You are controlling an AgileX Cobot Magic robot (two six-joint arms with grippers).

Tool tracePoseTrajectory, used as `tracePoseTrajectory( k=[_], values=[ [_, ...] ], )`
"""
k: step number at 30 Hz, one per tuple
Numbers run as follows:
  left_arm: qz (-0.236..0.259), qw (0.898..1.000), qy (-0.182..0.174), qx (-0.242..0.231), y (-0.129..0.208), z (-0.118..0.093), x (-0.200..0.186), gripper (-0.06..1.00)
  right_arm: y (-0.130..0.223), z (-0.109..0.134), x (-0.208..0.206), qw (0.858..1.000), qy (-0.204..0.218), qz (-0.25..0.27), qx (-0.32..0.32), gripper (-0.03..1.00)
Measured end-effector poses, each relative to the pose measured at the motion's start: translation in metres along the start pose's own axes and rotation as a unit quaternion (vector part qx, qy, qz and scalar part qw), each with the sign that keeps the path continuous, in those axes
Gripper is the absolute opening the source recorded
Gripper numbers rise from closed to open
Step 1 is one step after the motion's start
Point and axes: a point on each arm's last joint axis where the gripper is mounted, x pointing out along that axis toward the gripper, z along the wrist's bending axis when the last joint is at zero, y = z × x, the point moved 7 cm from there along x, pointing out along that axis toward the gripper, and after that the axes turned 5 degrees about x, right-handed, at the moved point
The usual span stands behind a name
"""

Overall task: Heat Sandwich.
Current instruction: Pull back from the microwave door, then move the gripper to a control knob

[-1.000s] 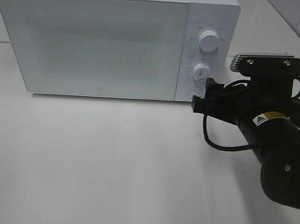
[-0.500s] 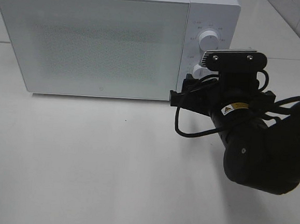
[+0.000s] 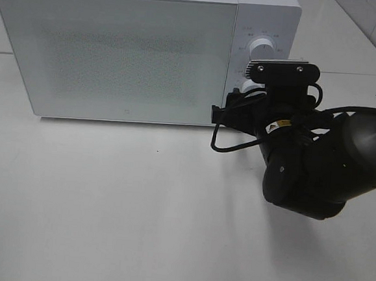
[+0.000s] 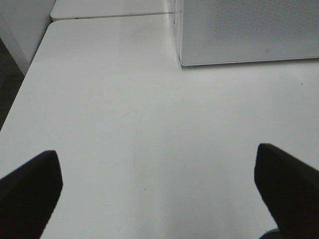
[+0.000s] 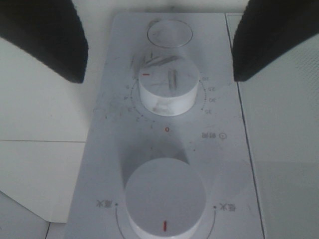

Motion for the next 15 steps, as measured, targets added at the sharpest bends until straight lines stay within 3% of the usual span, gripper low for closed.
tracePoseTrajectory(
  k=[15],
  values=[
    [0.0,1.0,0.0,0.0,0.0,0.0,0.0,0.99,0.003,0.003,0.032,1.0,0.006,0.0,0.007,0.77]
  ],
)
